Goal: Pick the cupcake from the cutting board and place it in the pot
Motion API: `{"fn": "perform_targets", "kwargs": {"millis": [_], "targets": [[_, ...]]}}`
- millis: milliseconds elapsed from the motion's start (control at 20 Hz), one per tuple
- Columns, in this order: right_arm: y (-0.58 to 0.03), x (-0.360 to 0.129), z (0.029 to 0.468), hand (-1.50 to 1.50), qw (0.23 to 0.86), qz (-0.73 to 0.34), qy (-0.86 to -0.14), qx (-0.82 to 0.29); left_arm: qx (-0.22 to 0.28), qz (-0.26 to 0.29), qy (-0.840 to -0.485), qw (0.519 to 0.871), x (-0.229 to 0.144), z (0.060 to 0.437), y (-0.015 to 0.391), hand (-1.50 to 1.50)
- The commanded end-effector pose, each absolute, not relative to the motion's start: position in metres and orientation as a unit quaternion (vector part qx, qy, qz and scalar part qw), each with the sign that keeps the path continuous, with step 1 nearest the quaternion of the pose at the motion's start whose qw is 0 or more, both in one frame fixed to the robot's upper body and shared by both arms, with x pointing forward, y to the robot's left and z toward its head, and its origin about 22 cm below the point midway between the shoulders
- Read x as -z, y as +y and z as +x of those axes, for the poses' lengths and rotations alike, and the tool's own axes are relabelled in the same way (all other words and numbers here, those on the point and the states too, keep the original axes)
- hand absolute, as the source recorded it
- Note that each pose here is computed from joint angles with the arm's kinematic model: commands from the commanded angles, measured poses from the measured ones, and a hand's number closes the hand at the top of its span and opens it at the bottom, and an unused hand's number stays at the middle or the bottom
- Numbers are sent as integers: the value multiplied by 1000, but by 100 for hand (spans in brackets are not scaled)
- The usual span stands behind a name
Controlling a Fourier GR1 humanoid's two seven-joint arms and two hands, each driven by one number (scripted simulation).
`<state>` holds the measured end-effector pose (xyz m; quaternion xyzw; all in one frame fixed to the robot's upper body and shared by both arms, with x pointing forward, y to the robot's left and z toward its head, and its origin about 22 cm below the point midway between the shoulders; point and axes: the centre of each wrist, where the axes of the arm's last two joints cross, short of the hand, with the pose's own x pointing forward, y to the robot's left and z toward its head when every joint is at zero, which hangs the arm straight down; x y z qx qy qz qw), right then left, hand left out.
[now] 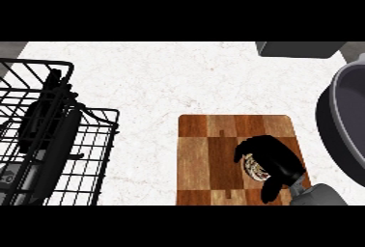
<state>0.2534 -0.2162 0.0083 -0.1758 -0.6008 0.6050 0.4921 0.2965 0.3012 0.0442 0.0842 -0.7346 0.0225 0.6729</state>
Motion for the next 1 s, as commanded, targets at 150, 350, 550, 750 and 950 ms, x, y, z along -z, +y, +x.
{"fn": "perform_targets", "kwargs": {"millis": [150,350,550,750,950], "targets": [[-193,8,243,150,466,-172,-624,-603,-29,46,-761,646,-63,312,271,0],[-198,-6,247,150,459,-215,-642,-575,-17,52,-766,641,-54,295,274,0],[-143,-8,212,150,437,-227,-639,-591,-20,51,-770,636,-72,304,277,0],[-87,-20,161,150,417,-217,-650,-597,-27,51,-766,640,-62,299,278,0],[-87,-47,134,150,442,-254,-665,-545,-25,62,-765,641,-54,297,287,0]]}}
